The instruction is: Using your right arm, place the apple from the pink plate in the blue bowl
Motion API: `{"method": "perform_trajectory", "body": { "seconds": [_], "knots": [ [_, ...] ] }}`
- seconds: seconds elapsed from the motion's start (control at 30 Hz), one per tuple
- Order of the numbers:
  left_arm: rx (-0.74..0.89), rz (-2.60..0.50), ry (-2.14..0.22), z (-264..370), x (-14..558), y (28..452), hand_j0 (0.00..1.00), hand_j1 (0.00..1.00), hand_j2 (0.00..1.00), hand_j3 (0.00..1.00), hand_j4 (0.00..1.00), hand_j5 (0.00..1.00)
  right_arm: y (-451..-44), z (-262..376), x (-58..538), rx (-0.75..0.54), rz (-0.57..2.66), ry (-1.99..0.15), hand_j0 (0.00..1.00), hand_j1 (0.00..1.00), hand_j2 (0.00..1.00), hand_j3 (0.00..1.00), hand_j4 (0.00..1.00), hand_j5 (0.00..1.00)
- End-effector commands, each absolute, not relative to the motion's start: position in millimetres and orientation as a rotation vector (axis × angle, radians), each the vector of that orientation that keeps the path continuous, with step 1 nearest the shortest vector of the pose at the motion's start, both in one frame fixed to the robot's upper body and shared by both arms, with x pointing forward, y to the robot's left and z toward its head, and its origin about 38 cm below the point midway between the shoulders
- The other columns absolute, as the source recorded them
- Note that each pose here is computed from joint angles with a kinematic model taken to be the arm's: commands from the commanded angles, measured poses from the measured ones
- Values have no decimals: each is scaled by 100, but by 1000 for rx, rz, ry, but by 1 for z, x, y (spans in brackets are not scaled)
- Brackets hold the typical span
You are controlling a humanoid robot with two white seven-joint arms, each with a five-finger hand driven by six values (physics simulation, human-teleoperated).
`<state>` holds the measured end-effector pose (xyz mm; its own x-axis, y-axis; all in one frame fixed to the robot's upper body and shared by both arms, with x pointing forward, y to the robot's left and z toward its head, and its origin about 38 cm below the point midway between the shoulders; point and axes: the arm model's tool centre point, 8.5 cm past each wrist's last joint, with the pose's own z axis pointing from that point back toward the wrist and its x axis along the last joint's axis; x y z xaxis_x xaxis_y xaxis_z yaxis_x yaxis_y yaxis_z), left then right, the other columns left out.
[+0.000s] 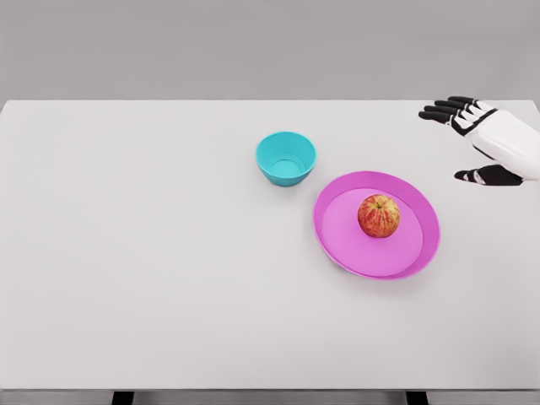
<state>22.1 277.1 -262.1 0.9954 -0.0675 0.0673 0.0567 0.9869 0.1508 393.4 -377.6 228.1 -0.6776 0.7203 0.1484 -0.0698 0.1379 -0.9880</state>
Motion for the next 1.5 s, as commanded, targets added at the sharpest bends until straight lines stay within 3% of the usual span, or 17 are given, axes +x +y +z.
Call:
{"method": "perform_trajectory", "body": {
  "seconds": [0.0,0.2,0.27,0.37,0.77,1.47],
  "knots": [
    [149,-62,-73,-262,22,277,100,100,100,100,100,100,-377,229,393,-624,1603,-1792,100,100,100,100,100,100],
    [149,-62,-73,-262,22,277,100,100,100,100,100,100,-387,223,397,-625,1603,-1742,100,100,100,100,100,100],
    [149,-62,-71,-262,22,277,100,100,100,100,100,100,-382,220,401,-543,1792,-1546,100,100,100,100,100,100],
    [149,-62,-71,-262,22,277,100,100,100,100,100,100,-368,222,408,-482,1891,-1457,100,100,100,100,100,100],
    [149,-62,-73,-262,22,277,100,100,100,100,100,100,-302,208,416,-310,2132,-1379,100,100,100,100,100,100],
    [149,-62,-73,-262,22,277,100,100,100,100,100,100,-296,170,413,-204,2147,-1294,100,100,100,100,100,100]
  ]
}}
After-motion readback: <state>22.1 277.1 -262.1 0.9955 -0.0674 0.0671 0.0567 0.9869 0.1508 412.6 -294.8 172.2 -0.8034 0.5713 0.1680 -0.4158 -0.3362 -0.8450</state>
